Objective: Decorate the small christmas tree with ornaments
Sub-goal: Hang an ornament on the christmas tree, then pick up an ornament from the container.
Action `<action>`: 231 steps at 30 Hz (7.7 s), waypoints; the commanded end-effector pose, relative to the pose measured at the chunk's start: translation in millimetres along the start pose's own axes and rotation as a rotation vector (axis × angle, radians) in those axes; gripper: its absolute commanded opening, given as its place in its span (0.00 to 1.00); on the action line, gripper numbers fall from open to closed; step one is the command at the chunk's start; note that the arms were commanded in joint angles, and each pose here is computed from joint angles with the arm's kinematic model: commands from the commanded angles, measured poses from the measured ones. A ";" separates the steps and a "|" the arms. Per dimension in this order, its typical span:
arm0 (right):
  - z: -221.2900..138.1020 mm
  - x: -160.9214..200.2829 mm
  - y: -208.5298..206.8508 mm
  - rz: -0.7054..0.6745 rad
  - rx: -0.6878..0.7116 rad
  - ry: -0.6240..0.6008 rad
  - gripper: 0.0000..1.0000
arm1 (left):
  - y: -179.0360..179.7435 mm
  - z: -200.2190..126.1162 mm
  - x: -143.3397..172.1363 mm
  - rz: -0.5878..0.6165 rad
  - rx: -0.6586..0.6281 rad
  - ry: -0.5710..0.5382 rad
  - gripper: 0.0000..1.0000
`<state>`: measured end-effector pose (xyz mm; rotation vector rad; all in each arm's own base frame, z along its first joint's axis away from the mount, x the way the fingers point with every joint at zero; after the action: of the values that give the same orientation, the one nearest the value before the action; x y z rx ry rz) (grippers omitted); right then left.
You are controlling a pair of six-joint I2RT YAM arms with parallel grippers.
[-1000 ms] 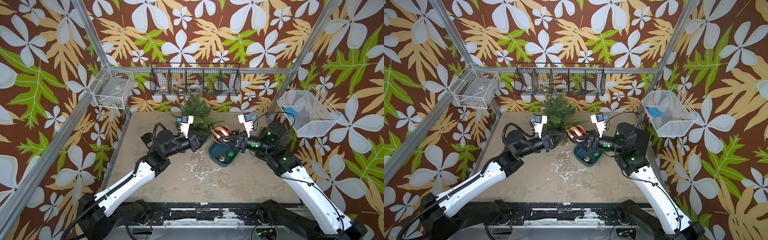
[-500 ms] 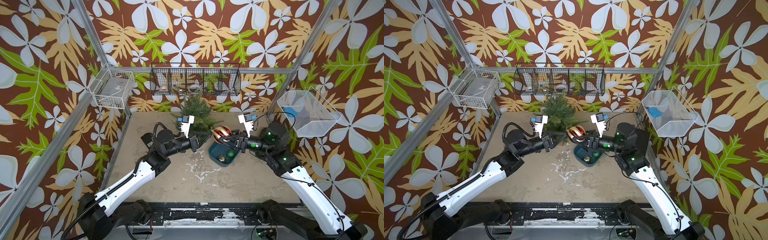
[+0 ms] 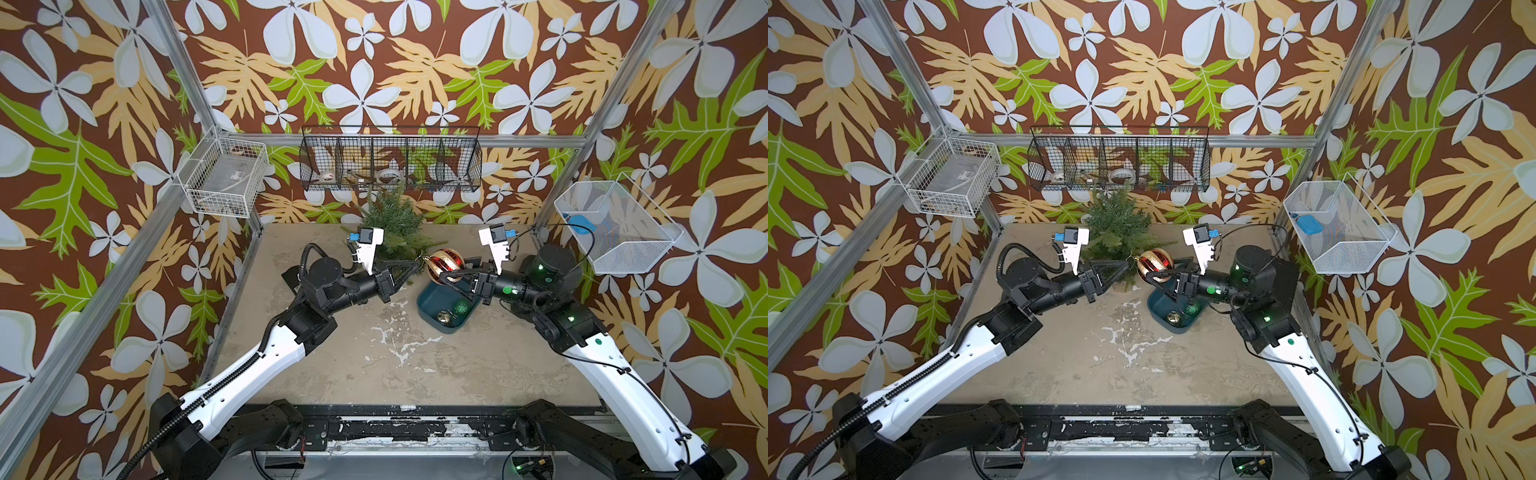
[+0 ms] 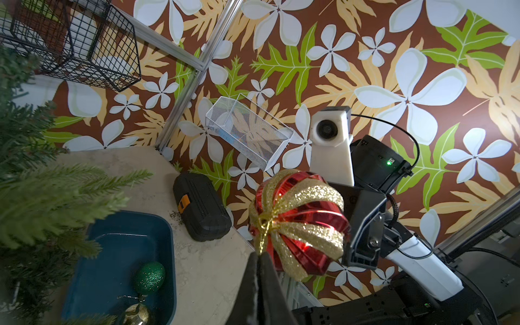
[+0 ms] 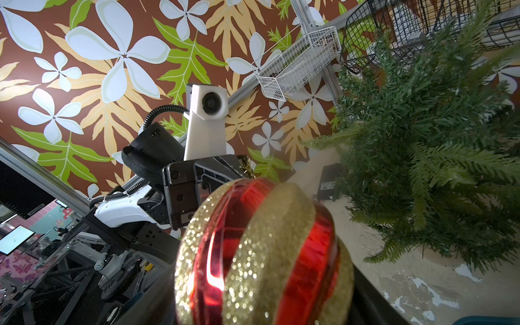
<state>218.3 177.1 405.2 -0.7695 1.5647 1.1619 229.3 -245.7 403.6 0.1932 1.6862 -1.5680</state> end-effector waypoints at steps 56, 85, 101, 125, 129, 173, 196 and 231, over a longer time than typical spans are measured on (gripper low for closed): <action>52.6 -3.1 -61.8 0.014 0.053 -0.017 0.67 | 39.2 3.1 -40.6 0.078 -0.247 -0.056 0.00; 51.1 -4.0 -63.4 -0.005 0.081 -0.028 0.67 | 41.5 4.2 -40.0 0.079 -0.249 -0.057 0.00; 56.2 3.1 -75.0 0.013 0.111 -0.023 0.68 | 52.8 5.0 -44.4 0.085 -0.308 -0.089 0.00; 36.7 2.5 -59.3 -0.005 0.163 -0.018 0.84 | 53.6 -0.4 -47.5 0.077 -0.335 -0.122 0.00; 31.9 0.3 -53.9 -0.015 0.169 -0.023 0.84 | 53.8 -1.9 -45.1 0.070 -0.331 -0.118 0.00; -15.6 10.3 -46.4 -0.070 0.471 0.002 0.83 | 43.6 -48.6 -27.5 0.060 -0.366 -0.171 0.65; -49.9 80.0 -89.6 0.053 0.887 0.365 0.80 | 71.1 -136.0 45.3 -0.070 -0.493 -0.184 0.79; -16.7 200.8 -184.9 0.159 1.005 0.949 0.62 | 114.4 -144.1 104.6 -0.244 -0.449 -0.077 0.78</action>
<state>311.9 114.1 158.0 -0.4955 2.6795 -0.0530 165.1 -133.6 231.4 -0.3091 2.0274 -1.2734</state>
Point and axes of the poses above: each gripper's point midway between its finger pads, its own z axis out along the fingers, its own y axis along the line the jaws close on, x = y × z, the point moved 6 cm from there along -z, back along the fingers, and after that the axes turned 15 degrees about -z, right-handed, at the moved point
